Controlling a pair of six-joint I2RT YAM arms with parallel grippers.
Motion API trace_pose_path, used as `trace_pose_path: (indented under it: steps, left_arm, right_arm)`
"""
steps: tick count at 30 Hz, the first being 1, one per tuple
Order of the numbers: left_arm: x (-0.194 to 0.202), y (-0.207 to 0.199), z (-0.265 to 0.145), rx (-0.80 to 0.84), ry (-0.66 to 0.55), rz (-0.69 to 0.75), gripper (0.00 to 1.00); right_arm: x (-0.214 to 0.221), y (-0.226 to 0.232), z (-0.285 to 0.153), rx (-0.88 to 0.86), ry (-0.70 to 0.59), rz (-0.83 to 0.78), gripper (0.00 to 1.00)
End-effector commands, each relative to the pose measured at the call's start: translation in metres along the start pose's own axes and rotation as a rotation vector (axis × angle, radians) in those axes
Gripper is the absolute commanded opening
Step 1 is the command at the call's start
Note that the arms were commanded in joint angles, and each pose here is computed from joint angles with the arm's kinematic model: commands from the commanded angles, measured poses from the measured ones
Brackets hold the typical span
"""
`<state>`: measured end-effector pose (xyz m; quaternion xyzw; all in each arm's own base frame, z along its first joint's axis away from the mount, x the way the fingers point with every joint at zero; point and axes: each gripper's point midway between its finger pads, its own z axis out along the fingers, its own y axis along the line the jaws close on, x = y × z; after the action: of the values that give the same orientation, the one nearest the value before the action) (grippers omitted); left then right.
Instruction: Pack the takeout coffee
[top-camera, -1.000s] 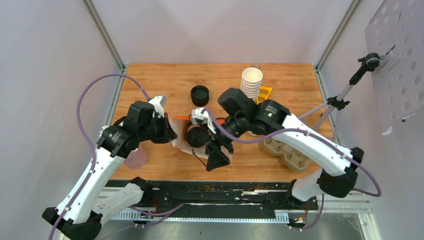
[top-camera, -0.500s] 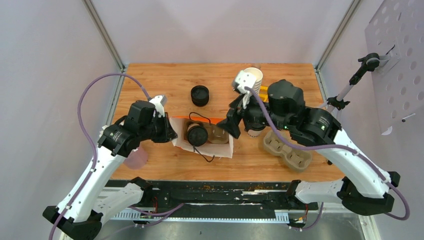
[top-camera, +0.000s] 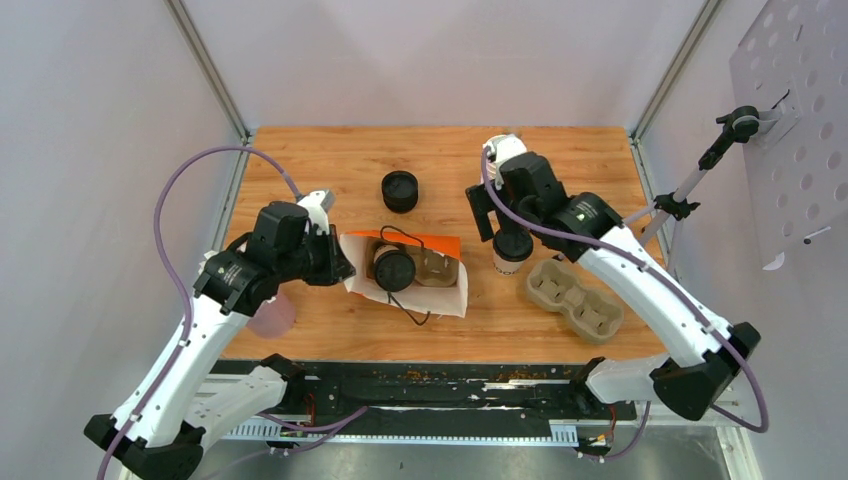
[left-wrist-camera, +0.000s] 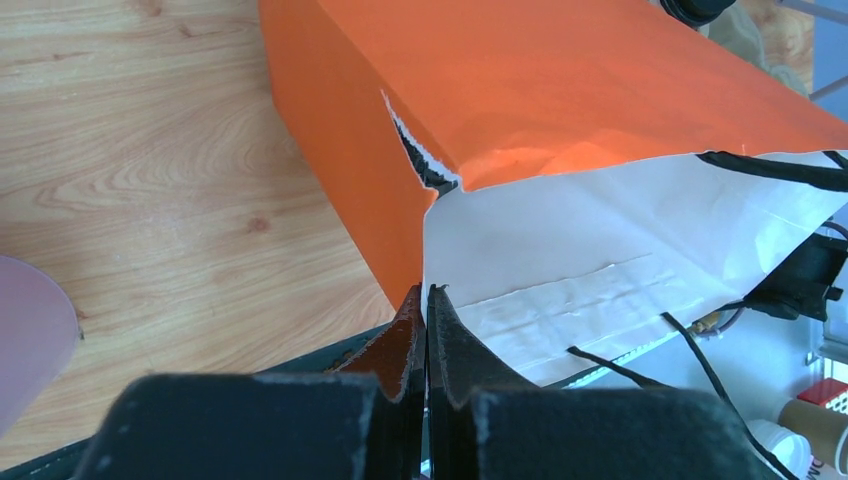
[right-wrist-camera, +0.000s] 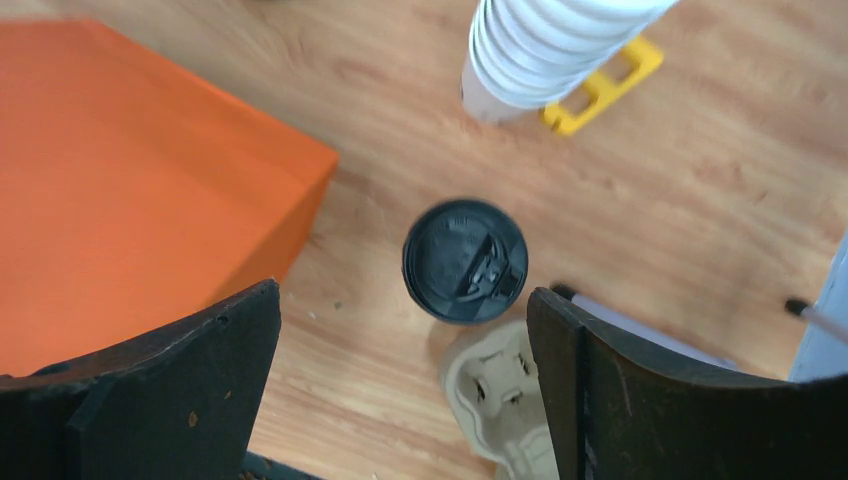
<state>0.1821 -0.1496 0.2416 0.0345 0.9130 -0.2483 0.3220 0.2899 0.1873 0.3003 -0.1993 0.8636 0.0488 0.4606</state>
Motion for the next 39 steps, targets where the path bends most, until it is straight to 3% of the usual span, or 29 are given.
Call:
trace_pose_path:
  steps: [1, 6, 12, 32, 39]
  left_arm:
    - [-0.009, -0.005, -0.007, 0.030, -0.053, 0.044, 0.00]
    - [-0.005, -0.003, -0.009, 0.034, -0.047, 0.057, 0.00]
    - [-0.002, -0.002, -0.009, 0.034, -0.043, 0.060, 0.00]
    - [-0.002, -0.003, -0.008, 0.039, -0.039, 0.060, 0.00]
    - [-0.003, -0.003, -0.008, 0.035, -0.037, 0.061, 0.00]
  right_arm:
    - [0.039, 0.001, 0.024, -0.036, 0.122, 0.056, 0.94]
    - [0.078, -0.010, 0.048, -0.055, 0.261, 0.093, 0.92]
    - [0.102, -0.017, 0.061, -0.077, 0.341, 0.075, 0.93]
    - [0.109, -0.040, 0.102, -0.111, 0.395, 0.061, 0.92]
    - [0.111, -0.041, 0.107, -0.110, 0.403, 0.057, 0.99]
